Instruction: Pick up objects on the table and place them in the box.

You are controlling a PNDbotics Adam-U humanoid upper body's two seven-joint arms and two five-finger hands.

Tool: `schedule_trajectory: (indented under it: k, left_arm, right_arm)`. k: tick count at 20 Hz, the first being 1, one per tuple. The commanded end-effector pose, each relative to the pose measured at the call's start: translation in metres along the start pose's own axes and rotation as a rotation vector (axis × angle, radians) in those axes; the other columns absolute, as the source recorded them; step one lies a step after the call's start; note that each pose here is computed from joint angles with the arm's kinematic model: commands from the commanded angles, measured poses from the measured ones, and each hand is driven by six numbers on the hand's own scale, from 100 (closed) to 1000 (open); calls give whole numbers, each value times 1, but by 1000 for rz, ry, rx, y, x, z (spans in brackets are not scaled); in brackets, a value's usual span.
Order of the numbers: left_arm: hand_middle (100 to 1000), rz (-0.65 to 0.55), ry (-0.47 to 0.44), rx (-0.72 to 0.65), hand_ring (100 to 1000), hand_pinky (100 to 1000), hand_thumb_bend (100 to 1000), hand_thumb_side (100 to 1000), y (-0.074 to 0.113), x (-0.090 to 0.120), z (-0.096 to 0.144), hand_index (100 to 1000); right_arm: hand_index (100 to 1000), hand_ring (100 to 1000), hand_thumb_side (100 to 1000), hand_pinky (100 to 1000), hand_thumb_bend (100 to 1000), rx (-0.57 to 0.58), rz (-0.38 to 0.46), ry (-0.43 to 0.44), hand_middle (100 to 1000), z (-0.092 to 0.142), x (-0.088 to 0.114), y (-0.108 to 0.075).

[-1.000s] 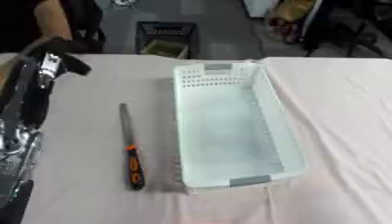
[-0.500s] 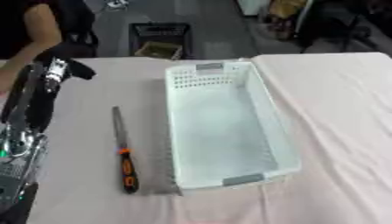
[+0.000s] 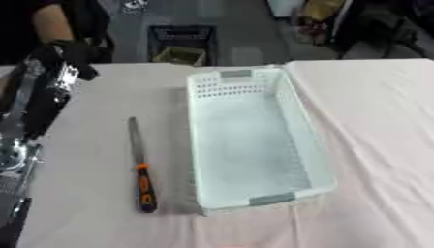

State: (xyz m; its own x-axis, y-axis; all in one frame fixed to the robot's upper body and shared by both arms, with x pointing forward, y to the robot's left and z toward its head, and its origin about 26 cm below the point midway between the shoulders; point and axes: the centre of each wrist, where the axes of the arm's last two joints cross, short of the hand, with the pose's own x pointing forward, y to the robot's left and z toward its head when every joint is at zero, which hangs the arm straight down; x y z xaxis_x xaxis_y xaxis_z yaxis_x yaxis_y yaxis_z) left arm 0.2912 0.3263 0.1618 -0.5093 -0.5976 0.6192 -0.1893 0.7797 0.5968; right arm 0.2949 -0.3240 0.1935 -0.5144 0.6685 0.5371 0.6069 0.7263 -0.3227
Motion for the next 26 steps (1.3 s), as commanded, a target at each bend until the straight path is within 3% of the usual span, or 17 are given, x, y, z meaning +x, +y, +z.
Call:
schedule_trajectory:
  k: [1, 4, 7, 8, 12, 15, 17, 18, 19, 20, 21, 26]
  left_arm:
    - [668, -254, -130, -121, 591, 566, 596, 677, 31, 18, -7, 746]
    - [701, -534, -241, -314, 654, 605, 782, 610, 48, 30, -9, 793]
    - [744, -734, -293, -484, 720, 649, 925, 562, 55, 35, -11, 843]
    - [752, -786, -302, -531, 734, 659, 944, 543, 56, 36, -12, 854]
    - [769, -889, -307, -638, 759, 683, 872, 531, 57, 38, -14, 856]
    - [776, -901, -296, -663, 770, 695, 793, 514, 57, 37, -14, 868]
    - [788, -906, -284, -679, 785, 709, 674, 479, 57, 36, -14, 879]
    - [794, -910, -275, -689, 794, 718, 444, 395, 58, 35, -14, 877]
    - [795, -914, -265, -699, 796, 720, 315, 351, 58, 34, -14, 867]
    - [795, -921, -256, -703, 797, 721, 266, 334, 58, 34, -15, 862]
    - [793, -921, -250, -711, 799, 724, 133, 297, 58, 33, -15, 850]
    - [792, -915, -244, -755, 802, 728, 122, 290, 55, 33, -18, 846]
  right_arm:
    - [672, 409, 678, 298, 100, 2, 22, -28, 464, -6, 2, -7]
    - [673, 410, 679, 298, 100, 7, 26, -28, 464, -6, 1, -7]
    - [673, 409, 681, 298, 100, 10, 28, -26, 464, -6, 0, -7]
    - [673, 409, 684, 298, 100, 11, 28, -26, 464, -6, 0, -7]
    - [674, 409, 684, 298, 100, 13, 28, -25, 464, -6, -1, -7]
    - [674, 409, 685, 298, 100, 13, 27, -23, 464, -5, -1, -7]
    - [674, 409, 686, 298, 100, 12, 27, -22, 464, -5, -1, -7]
    - [674, 409, 686, 298, 100, 13, 26, -22, 464, -5, -2, -7]
    - [674, 409, 687, 298, 100, 13, 26, -22, 464, -5, -2, -7]
    - [674, 409, 687, 298, 100, 14, 25, -21, 464, -5, -2, -7]
    - [674, 409, 687, 298, 100, 14, 25, -21, 464, -5, -2, -7]
    - [674, 409, 688, 298, 100, 17, 24, -21, 464, -5, -2, -7]
